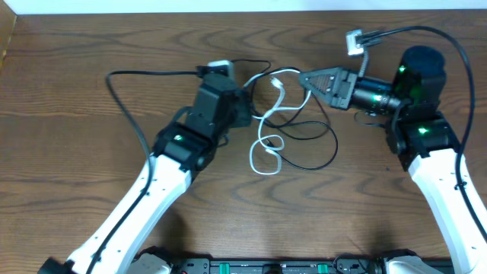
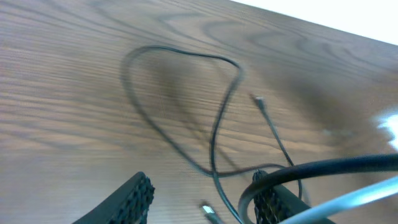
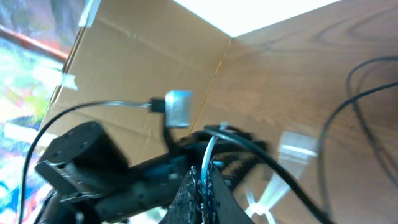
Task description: Untangle cables
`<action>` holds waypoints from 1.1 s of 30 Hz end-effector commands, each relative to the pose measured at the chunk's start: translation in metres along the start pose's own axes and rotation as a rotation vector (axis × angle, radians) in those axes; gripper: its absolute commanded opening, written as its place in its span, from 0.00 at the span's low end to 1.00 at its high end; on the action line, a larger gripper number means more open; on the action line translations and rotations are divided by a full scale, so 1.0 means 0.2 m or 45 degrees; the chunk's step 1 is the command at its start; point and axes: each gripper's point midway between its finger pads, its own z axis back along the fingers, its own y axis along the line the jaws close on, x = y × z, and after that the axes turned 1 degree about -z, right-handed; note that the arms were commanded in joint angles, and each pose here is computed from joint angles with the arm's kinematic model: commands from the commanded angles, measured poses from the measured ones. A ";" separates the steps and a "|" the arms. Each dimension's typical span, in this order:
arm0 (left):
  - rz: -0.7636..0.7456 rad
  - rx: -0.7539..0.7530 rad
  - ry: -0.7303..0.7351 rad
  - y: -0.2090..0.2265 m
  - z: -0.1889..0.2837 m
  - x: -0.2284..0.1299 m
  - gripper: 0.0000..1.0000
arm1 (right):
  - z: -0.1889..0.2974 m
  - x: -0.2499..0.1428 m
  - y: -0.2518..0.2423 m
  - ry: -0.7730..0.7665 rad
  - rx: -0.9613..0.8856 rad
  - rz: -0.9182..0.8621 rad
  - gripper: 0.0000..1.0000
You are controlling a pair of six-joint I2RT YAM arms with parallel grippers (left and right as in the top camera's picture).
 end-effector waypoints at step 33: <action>0.276 0.365 -0.059 0.52 0.18 0.10 0.52 | -0.23 -0.74 -0.24 0.527 -0.517 0.492 0.38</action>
